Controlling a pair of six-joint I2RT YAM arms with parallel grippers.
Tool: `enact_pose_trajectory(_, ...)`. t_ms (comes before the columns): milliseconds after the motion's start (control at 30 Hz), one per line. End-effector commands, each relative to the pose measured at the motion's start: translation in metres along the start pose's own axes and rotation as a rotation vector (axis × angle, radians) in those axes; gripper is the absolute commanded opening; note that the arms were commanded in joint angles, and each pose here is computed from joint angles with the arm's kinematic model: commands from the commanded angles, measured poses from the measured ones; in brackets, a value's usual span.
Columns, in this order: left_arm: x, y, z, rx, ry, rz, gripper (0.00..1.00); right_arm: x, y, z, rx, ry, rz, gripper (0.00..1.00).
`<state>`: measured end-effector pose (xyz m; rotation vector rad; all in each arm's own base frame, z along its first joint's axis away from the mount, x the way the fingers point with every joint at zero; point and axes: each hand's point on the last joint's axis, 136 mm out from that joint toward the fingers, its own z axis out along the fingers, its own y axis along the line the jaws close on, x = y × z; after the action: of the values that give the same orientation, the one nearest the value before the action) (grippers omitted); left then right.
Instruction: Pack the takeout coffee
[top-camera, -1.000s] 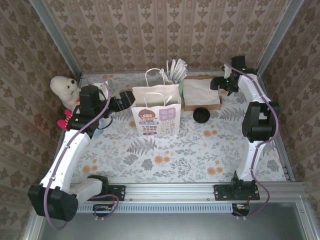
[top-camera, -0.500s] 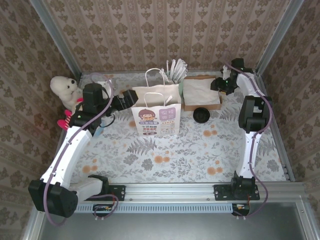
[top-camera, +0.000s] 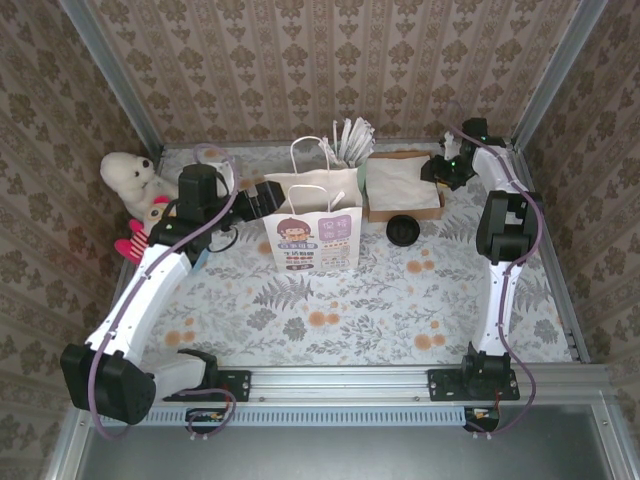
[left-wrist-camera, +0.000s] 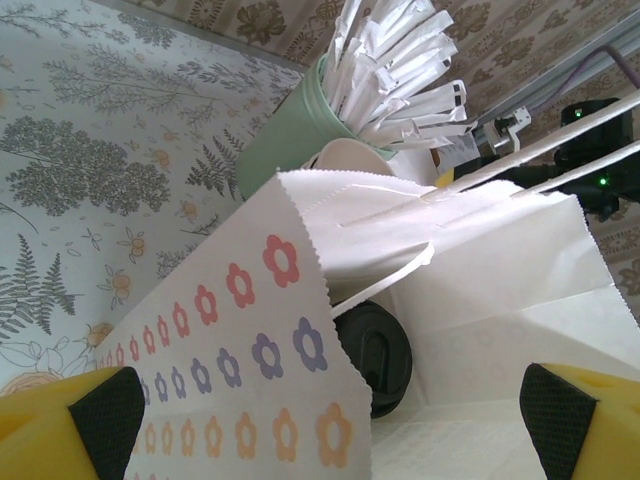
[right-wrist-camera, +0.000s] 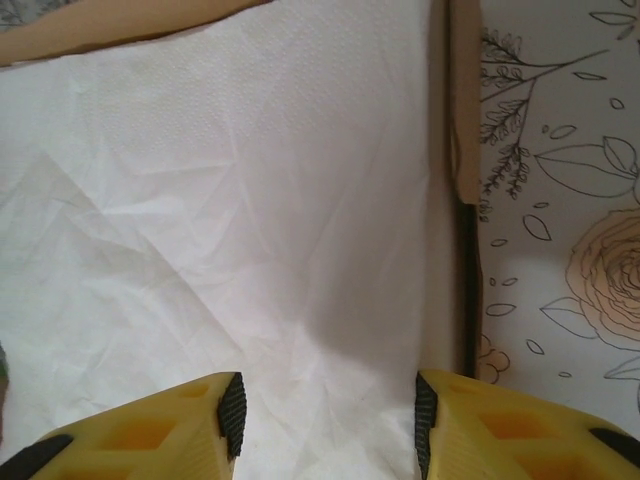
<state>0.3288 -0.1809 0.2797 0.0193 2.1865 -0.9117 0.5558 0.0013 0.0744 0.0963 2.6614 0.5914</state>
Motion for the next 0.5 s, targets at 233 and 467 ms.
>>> enact_pose_trajectory(233, -0.013, -0.015, -0.005, 0.020, -0.041, 0.043, 1.00, -0.015, 0.027, -0.018, -0.087, -0.059, -0.027, 0.40)
enact_pose_trajectory(467, -0.011, -0.015, -0.004, 0.018, -0.035, 0.048, 1.00, -0.014, 0.029, -0.019, -0.070, -0.083, -0.025, 0.10)
